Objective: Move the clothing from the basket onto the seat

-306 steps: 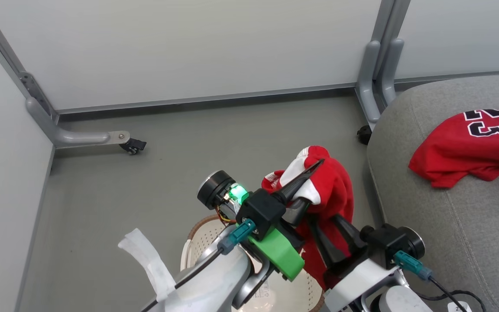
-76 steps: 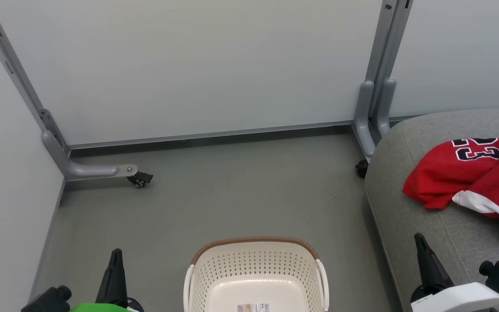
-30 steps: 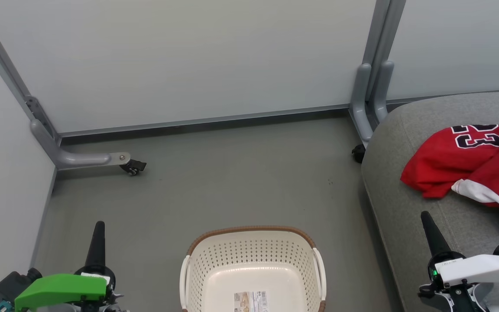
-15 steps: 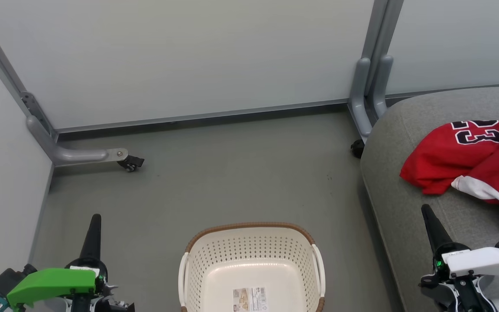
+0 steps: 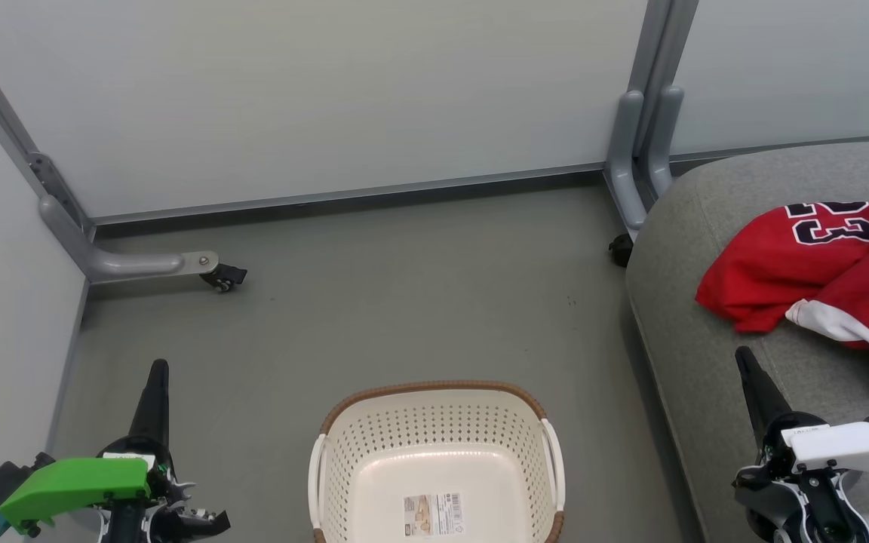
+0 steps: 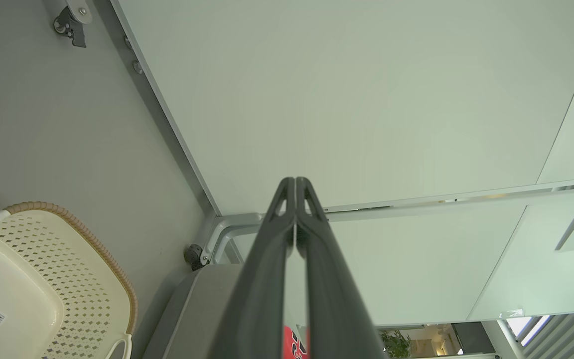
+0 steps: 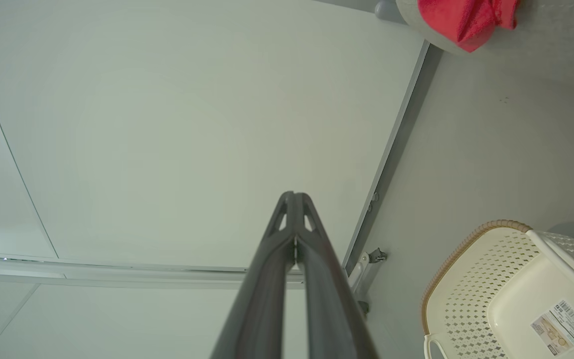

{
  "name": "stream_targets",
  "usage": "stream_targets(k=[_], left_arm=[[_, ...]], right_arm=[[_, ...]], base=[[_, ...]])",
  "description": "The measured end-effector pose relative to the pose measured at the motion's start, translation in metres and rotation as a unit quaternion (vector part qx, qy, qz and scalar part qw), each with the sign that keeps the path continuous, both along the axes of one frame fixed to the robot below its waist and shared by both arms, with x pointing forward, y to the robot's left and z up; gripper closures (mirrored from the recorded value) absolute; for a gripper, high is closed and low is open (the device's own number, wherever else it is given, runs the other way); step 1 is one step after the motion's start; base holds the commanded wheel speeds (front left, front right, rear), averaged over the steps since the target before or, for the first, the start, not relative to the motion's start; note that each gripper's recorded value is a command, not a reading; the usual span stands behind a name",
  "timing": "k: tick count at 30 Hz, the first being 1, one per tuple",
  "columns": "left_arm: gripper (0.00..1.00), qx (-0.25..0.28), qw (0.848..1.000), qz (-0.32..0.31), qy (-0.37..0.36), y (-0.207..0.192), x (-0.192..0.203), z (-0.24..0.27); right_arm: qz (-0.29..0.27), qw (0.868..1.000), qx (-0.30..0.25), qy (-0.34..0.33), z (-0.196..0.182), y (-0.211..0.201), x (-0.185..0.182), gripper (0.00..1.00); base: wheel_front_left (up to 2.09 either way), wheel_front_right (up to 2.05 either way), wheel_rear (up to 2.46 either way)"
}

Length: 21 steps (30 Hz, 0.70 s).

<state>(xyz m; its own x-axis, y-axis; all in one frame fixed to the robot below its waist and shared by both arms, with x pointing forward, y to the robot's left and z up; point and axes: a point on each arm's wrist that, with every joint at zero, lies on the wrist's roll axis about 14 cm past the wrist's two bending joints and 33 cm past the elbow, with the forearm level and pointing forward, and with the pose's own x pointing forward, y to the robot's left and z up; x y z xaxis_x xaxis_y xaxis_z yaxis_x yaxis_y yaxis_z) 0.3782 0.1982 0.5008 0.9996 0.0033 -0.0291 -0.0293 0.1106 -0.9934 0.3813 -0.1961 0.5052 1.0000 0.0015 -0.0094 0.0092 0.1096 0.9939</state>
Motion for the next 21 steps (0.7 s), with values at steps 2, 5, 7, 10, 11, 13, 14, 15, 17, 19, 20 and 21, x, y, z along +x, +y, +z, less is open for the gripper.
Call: stream_targets(k=[2,5,7,10,11,13,14,15,17,19,20,21], left_arm=[[1.0,-0.008,1.0,0.0,-0.001,0.0005,0.0007,-0.0001],[1.0,-0.018,1.0,0.0,-0.002,0.0006,0.0024,0.0003],[1.0,-0.025,1.0,-0.001,-0.003,0.0007,0.0038,0.0012],[1.0,-0.034,0.999,-0.001,-0.003,0.0011,0.0051,0.0009],[1.0,-0.038,0.999,-0.001,-0.004,0.0012,0.0058,0.0013],[1.0,-0.045,0.999,-0.001,-0.006,0.0015,0.0072,0.0022],[1.0,-0.049,0.999,0.0,-0.007,0.0018,0.0076,0.0023],[1.0,-0.051,0.999,-0.001,-0.006,0.0019,0.008,0.0021],[1.0,-0.055,0.998,-0.001,-0.008,0.0021,0.0091,0.0028],[1.0,-0.056,0.998,-0.001,-0.009,0.002,0.0095,0.0035],[1.0,-0.056,0.998,0.0,-0.009,0.002,0.0095,0.0035],[1.0,-0.056,0.998,0.0,-0.009,0.0022,0.0095,0.0034]], right_arm=[[0.0,1.0,0.008,0.001,-0.0007,-0.0006,0.0004,1.0],[0.0,1.0,0.017,0.0,-0.0002,-0.0011,0.002,1.0],[0.0,1.0,0.024,0.0,0.0,-0.0016,0.0029,1.0],[0.0,0.999,0.035,-0.002,0.0009,-0.0018,0.0047,1.0],[-0.001,0.999,0.038,-0.001,0.0002,-0.0023,0.0047,1.0],[0.0,0.999,0.044,0.0,-0.0007,-0.0027,0.0048,1.0],[0.0,0.999,0.048,0.001,-0.0009,-0.0028,0.0051,1.0],[0.0,0.999,0.051,0.0,-0.0008,-0.003,0.0057,1.0],[-0.001,0.998,0.056,-0.001,0.0,-0.0036,0.0067,1.0],[-0.002,0.998,0.056,-0.001,0.0001,-0.0037,0.0068,1.0],[-0.002,0.998,0.056,-0.001,0.0001,-0.0037,0.0068,1.0],[-0.002,0.998,0.056,-0.001,0.0001,-0.0038,0.0067,1.0]], base=[[0.0,0.0,0.0],[0.0,0.0,0.0],[0.0,0.0,0.0],[0.0,0.0,0.0],[0.0,0.0,0.0],[0.0,0.0,0.0],[0.0,0.0,0.0],[0.0,0.0,0.0],[0.0,0.0,0.0],[0.0,0.0,0.0],[0.0,0.0,0.0],[0.0,0.0,0.0]])
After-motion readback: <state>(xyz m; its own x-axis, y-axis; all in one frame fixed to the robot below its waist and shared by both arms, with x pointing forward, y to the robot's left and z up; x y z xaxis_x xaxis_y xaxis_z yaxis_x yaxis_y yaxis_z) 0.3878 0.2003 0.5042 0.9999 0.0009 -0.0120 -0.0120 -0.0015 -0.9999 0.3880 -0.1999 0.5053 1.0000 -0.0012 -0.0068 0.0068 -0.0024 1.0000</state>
